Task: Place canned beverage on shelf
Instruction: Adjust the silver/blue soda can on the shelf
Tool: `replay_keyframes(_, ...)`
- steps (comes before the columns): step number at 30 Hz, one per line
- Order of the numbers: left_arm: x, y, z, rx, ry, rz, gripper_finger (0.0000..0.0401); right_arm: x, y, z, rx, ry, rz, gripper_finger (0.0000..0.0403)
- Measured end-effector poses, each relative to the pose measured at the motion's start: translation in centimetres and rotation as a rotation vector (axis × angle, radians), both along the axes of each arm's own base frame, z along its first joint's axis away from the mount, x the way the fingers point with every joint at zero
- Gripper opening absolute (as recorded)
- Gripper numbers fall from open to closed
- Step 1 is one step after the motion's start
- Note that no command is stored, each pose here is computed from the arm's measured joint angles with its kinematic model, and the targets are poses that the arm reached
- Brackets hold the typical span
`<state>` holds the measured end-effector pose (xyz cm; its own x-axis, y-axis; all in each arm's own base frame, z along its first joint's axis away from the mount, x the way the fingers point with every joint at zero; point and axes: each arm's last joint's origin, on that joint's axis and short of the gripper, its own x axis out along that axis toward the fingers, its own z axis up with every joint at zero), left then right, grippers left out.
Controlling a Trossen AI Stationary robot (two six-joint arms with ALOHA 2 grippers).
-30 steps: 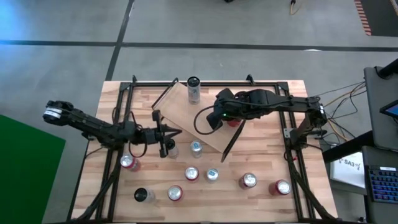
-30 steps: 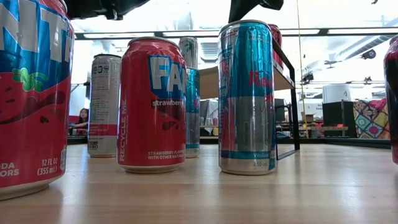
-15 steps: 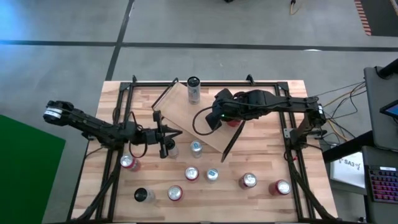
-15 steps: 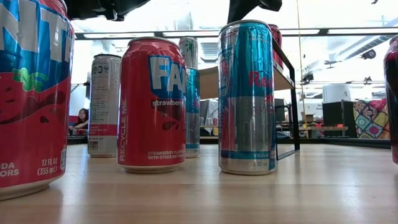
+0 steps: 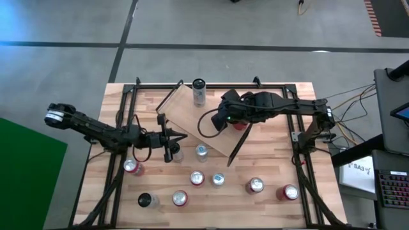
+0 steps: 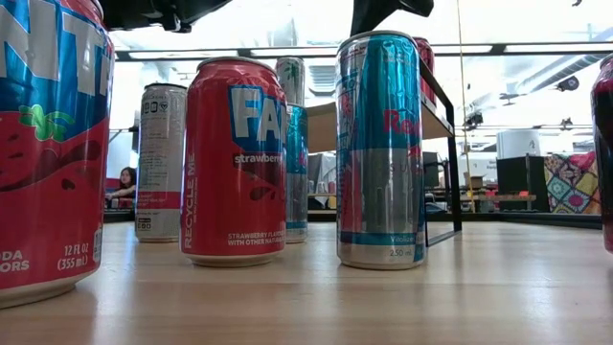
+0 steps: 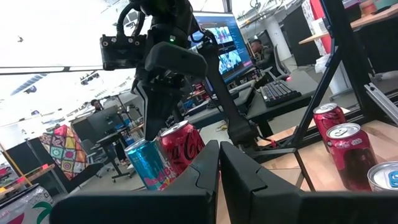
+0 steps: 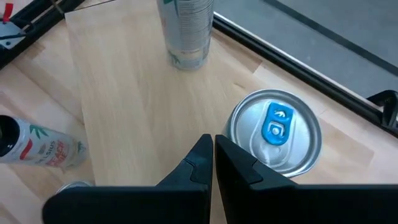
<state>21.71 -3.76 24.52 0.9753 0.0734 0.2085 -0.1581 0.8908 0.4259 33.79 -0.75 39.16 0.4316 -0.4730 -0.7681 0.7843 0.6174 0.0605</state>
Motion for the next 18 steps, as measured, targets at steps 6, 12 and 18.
replay_keyframes(6, 0.0, 0.0, -0.02, 0.0, 0.002, 0.001, 0.0, 0.02, -0.04, -0.03, -0.015, 0.0, -0.007, 0.0009)
replay_keyframes(12, 0.01, 0.0, -0.07, 0.001, 0.007, 0.001, 0.0, 0.04, -0.08, -0.16, -0.031, 0.004, -0.015, 0.0009)
replay_keyframes(18, 0.01, 0.0, -0.08, 0.001, 0.009, 0.001, 0.0, 0.36, 0.41, 0.1, -0.046, -0.03, 0.01, 0.0009)
